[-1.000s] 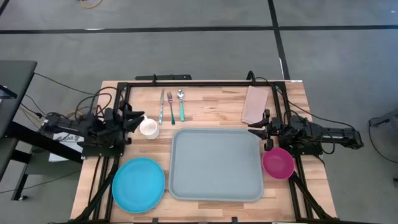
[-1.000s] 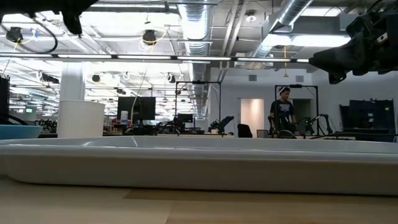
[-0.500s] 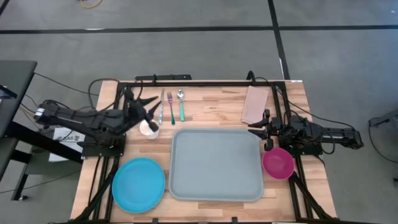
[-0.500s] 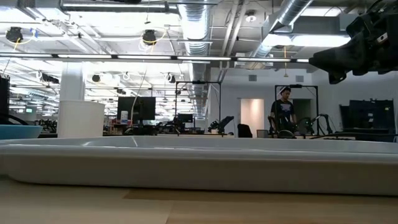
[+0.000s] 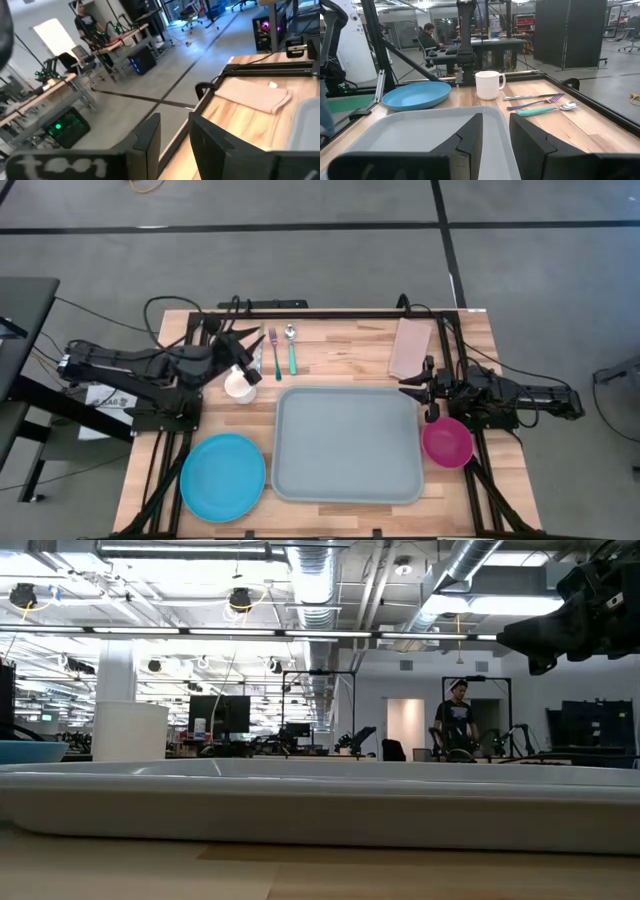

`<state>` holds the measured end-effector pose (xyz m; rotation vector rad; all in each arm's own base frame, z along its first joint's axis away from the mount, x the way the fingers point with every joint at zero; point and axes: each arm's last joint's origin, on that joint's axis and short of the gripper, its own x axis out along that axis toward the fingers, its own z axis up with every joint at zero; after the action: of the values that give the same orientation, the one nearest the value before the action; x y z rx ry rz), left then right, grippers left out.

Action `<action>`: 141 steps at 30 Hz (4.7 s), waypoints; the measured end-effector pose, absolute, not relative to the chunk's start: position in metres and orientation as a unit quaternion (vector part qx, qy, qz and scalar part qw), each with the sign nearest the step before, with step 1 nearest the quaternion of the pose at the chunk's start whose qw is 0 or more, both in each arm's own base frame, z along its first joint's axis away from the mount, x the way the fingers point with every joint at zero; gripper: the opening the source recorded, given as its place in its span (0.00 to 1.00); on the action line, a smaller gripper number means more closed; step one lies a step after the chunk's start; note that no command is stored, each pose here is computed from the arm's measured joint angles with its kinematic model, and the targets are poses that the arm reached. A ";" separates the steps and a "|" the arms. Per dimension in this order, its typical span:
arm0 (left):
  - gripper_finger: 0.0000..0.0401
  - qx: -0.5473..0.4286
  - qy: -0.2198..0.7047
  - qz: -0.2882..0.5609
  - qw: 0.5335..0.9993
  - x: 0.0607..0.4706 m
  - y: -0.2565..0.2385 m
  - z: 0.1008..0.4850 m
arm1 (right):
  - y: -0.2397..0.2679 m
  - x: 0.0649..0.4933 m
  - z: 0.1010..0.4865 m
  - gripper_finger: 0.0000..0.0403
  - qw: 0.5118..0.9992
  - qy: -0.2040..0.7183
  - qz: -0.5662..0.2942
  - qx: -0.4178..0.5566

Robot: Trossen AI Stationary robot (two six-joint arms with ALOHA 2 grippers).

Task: Set up tray
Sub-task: Put the white mug on the gray serving tray

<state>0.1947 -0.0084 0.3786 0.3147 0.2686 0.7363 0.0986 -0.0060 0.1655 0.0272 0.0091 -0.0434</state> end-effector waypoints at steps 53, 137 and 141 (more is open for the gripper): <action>0.23 0.139 0.166 0.265 0.940 0.195 -0.014 0.373 | -0.004 0.086 0.215 0.23 0.964 -0.258 0.008 0.056; 0.01 -0.036 0.535 0.174 0.826 0.238 -0.009 0.255 | -0.007 0.086 0.214 0.23 0.965 -0.254 -0.059 -0.014; 0.01 0.042 0.504 0.054 0.861 0.248 -0.030 0.272 | -0.007 0.086 0.214 0.23 0.965 -0.254 -0.059 -0.014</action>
<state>0.2479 -0.0301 0.2718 0.0878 1.0573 0.1136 0.0859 -0.0071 0.2141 -0.0292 -0.5136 -0.1193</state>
